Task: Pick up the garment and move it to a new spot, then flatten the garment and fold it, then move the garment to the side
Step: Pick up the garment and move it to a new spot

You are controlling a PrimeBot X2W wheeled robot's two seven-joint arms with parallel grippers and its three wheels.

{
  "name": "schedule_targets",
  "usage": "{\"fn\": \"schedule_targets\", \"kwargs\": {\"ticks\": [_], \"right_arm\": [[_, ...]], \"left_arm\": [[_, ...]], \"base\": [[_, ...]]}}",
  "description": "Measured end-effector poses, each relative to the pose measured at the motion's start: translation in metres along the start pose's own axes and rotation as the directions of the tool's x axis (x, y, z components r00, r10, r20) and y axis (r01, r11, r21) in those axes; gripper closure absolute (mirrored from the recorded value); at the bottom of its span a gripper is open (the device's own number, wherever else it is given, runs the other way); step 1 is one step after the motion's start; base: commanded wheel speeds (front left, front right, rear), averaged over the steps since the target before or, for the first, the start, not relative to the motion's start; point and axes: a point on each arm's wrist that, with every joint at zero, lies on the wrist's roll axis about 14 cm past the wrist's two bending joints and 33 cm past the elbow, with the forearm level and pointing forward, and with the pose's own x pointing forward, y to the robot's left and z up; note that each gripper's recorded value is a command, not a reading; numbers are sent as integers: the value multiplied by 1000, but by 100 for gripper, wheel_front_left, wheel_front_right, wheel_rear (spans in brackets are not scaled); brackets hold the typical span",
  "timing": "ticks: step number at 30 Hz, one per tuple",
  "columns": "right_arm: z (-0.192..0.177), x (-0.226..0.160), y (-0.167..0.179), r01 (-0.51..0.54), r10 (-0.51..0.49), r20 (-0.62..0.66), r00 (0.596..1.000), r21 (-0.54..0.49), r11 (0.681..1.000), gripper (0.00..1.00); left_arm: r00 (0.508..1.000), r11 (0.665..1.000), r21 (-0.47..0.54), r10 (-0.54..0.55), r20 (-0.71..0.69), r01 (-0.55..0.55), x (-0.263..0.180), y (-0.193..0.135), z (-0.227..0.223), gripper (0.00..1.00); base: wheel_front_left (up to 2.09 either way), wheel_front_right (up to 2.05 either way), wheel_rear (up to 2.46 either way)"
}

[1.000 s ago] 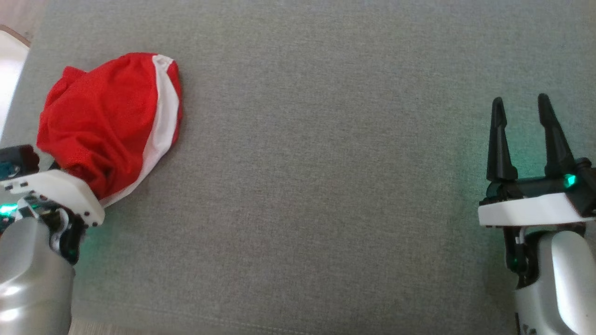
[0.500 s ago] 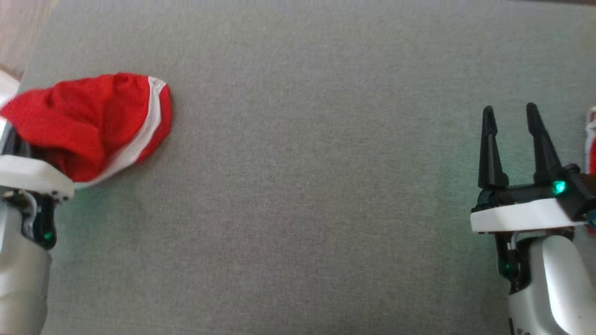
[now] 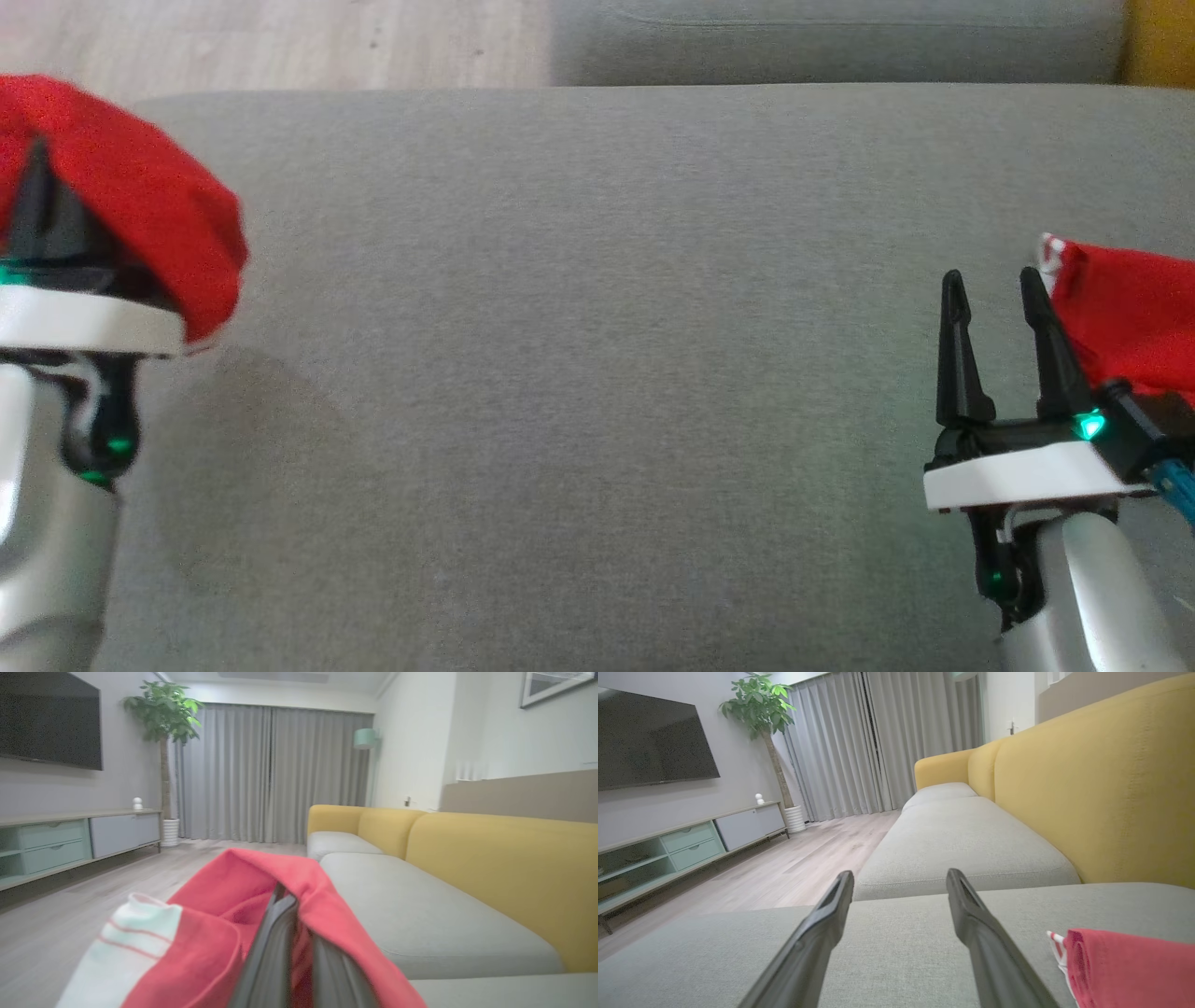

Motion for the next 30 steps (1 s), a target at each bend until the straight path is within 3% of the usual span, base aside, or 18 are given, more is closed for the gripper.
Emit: {"fn": "schedule_targets", "kwargs": {"ticks": [7, 17, 19, 24, 27, 30], "right_arm": [[10, -3, -14, 38, -38, 30, 999, 2, 999, 0], [21, -16, -36, 103, -102, 51, 993, -4, 995, 0], [26, -19, -41, 116, -115, 63, 991, -11, 993, 0], [36, -27, -54, 156, -154, 88, 984, -22, 987, 0], [37, -28, -55, 162, -159, 92, 983, -21, 987, 0], [39, -27, -55, 162, -160, 97, 982, -18, 987, 0]], "left_arm": [[973, 971, 97, -210, -92, 218, 12, -90, -18, 100], [864, 897, -110, -441, -242, 427, -1, -225, -91, 99], [840, 875, -153, -485, -243, 460, -8, -252, -99, 0], [747, 778, -246, -626, -223, 578, -36, -318, -106, 0], [723, 750, -258, -659, -209, 609, -44, -329, -105, 0], [741, 762, -247, -644, -190, 599, -44, -323, -102, 0]], "base": [[0, 0, 0], [0, 0, 0], [0, 0, 0], [0, 0, 0], [0, 0, 0], [0, 0, 0]]}}
